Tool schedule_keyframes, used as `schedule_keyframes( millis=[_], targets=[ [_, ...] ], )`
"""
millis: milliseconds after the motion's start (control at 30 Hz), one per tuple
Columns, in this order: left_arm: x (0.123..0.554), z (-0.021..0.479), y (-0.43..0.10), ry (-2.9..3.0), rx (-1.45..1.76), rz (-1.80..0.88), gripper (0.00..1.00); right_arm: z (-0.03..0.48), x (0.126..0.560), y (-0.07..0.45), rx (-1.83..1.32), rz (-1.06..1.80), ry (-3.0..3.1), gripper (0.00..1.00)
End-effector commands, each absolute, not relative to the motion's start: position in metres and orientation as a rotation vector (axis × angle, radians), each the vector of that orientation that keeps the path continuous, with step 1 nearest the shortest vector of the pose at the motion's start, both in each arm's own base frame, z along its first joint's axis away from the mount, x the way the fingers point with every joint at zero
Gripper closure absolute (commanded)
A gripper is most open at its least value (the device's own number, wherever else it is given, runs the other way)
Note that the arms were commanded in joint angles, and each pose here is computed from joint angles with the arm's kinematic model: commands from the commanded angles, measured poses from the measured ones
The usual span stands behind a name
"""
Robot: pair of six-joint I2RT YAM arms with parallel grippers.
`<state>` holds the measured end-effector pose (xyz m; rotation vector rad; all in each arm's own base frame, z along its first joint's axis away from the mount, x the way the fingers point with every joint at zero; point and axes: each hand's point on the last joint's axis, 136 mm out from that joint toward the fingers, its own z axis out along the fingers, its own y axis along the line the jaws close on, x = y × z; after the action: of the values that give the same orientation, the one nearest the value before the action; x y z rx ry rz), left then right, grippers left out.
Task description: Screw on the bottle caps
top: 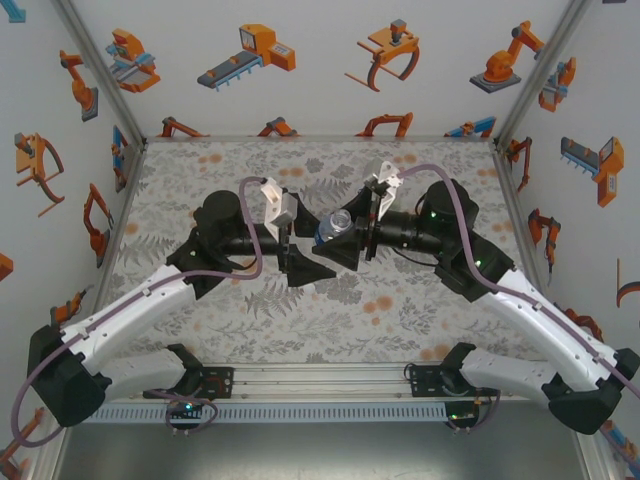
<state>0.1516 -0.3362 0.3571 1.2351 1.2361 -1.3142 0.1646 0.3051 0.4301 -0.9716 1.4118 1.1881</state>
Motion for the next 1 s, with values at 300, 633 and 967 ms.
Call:
schedule_keyframes(
  millis=[300,633,967],
  targets=[
    [0.139,0.381,-0.341,1.119,1.266,-1.368,0.36,0.453,0.166,0.298,-0.886,1.189,1.299,0.79],
    [0.138,0.382,-0.342,1.106,1.264,-1.387,0.38,0.453,0.168,0.295,-0.865,1.175,1.277,0.81],
    [0.134,0.385,-0.343,1.085,1.281,-1.415,0.36,0.452,0.174,0.290,-0.824,1.129,1.265,0.86]
  ],
)
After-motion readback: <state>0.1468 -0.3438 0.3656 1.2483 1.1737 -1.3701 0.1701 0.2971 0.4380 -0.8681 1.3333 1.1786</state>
